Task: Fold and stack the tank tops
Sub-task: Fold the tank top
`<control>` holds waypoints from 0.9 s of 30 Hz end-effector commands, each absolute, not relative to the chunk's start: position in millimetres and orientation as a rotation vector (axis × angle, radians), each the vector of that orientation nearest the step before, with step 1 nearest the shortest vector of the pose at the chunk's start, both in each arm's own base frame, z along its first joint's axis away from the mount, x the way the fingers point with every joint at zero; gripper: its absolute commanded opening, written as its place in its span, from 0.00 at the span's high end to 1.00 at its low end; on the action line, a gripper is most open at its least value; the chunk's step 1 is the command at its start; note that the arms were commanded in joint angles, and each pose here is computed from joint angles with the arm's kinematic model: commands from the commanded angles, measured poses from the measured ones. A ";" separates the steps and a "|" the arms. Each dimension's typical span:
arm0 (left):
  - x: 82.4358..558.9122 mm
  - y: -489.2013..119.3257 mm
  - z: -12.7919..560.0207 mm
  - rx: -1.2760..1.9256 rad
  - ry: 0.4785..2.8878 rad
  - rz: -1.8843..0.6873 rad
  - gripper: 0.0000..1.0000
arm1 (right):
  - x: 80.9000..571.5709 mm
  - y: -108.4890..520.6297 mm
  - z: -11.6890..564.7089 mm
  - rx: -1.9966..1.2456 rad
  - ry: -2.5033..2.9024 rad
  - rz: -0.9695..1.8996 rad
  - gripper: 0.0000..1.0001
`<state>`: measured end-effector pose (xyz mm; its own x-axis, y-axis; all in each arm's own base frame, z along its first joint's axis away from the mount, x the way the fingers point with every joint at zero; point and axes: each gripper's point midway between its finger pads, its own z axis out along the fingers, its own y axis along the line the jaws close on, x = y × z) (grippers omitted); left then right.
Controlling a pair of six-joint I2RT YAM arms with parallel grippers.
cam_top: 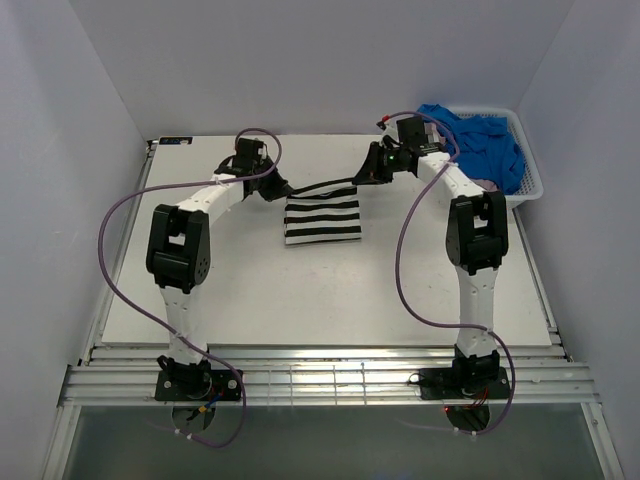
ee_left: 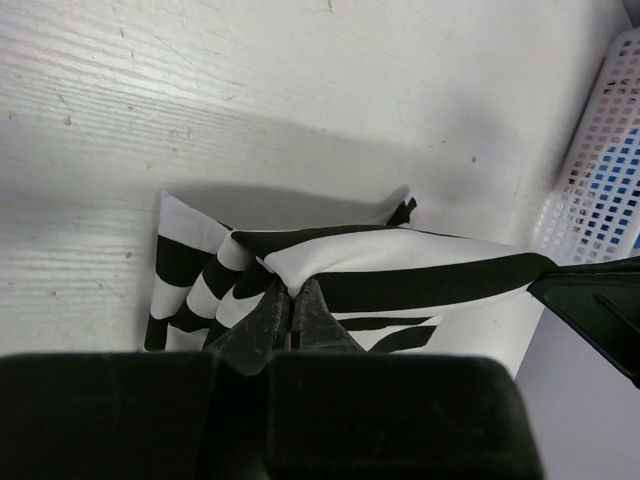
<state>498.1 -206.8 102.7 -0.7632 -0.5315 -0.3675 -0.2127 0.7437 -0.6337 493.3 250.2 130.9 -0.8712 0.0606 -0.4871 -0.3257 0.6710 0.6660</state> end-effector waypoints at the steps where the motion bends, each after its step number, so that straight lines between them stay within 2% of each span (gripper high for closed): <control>1: 516.5 -195.2 114.9 -0.555 2.346 -0.757 1.00 | 520.4 253.6 146.7 -0.269 2.289 1.098 0.92; 6: 524.7 -198.2 91.6 -0.533 2.393 -0.774 1.00 | 530.3 259.6 114.1 -0.242 2.331 1.138 0.92; 10: 527.8 -198.6 87.2 -0.523 2.399 -0.773 0.89 | 534.2 260.4 105.5 -0.210 2.338 1.151 0.90; 11: 527.5 -198.6 88.2 -0.523 2.398 -0.769 0.85 | 534.2 262.0 106.4 -0.216 2.331 1.166 0.86; 12: 527.9 -197.2 93.8 -0.522 2.387 -0.761 0.82 | 535.3 263.2 109.6 -0.220 2.320 1.174 0.72; 13: 527.6 -194.9 95.2 -0.527 2.383 -0.752 0.63 | 536.8 264.4 115.0 -0.227 2.305 1.181 0.63; 14: 527.6 -194.3 98.1 -0.524 2.376 -0.751 0.50 | 536.3 266.4 123.4 -0.240 2.286 1.200 0.57; 15: 527.0 -194.2 102.2 -0.520 2.370 -0.752 0.40 | 536.5 266.9 128.6 -0.245 2.274 1.203 0.48; 17: 523.8 -195.3 113.0 -0.508 2.355 -0.766 0.26 | 535.3 266.6 143.8 -0.259 2.243 1.200 0.41; 20: 518.0 -195.0 130.2 -0.500 2.328 -0.791 0.14 | 524.7 264.2 162.8 -0.276 2.222 1.198 0.33; 21: 516.2 -196.0 135.3 -0.494 2.317 -0.800 0.11 | 519.8 264.4 166.6 -0.285 2.217 1.202 0.27; 22: 514.0 -196.4 147.4 -0.486 2.293 -0.816 0.09 | 513.6 264.5 181.5 -0.302 2.191 1.206 0.15; 23: 510.2 -200.1 149.4 -0.475 2.286 -0.848 0.02 | 505.9 264.0 174.3 -0.298 2.206 1.214 0.09; 27: 498.9 -215.3 164.0 -0.426 2.266 -0.908 0.02 | 480.1 274.1 184.2 -0.353 2.196 1.237 0.10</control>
